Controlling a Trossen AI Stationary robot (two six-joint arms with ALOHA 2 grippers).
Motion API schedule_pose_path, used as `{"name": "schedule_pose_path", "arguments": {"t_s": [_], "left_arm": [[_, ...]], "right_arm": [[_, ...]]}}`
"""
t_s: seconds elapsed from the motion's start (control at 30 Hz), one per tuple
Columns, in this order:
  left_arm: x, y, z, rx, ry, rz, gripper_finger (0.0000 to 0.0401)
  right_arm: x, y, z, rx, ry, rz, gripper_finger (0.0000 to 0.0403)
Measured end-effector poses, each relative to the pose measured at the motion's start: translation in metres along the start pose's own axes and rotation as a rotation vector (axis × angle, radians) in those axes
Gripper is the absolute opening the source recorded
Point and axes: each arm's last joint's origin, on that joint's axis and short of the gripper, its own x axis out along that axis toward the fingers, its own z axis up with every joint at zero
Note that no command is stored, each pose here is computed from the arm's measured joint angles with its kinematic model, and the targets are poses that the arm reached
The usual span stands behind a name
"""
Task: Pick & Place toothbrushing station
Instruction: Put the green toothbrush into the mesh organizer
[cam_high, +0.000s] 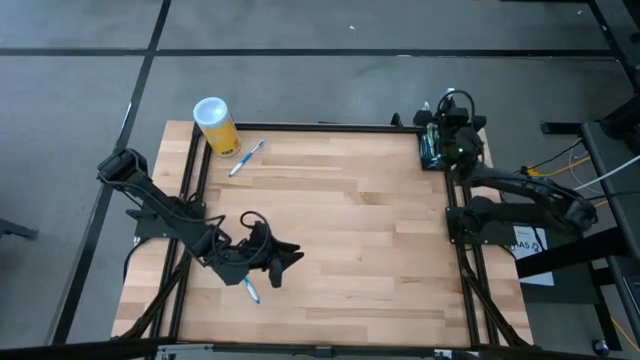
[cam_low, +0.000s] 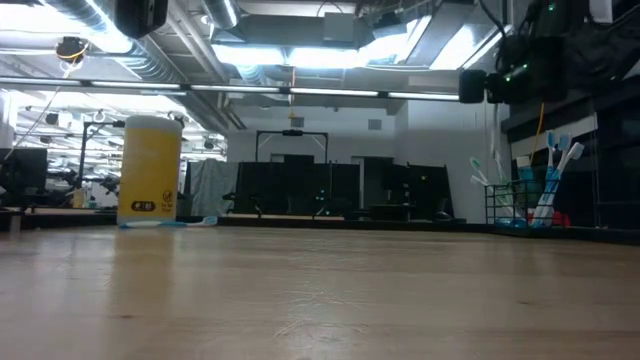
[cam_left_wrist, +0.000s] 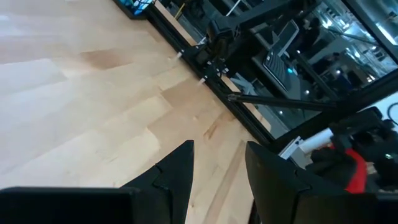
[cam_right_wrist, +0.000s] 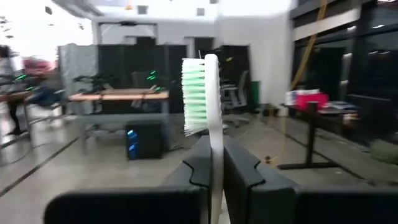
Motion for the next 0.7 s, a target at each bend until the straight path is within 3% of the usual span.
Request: {"name": "schedule_pose_path", "arguments": {"t_s": [0.3,0.7], "left_arm": [[-0.009,-0.004,-0.007,-0.009,0.001,-0.015,0.0141],[-0.037,-0.010,-0.027,0.024,-0.013,-0.026,0.0141]], "right_arm": [[0.008,0.009,-0.014,-0.027,0.000,-0.110,0.0016],[0.024,0.015,-0.049,-0.033,0.068,-0.154,0.0016]]}}
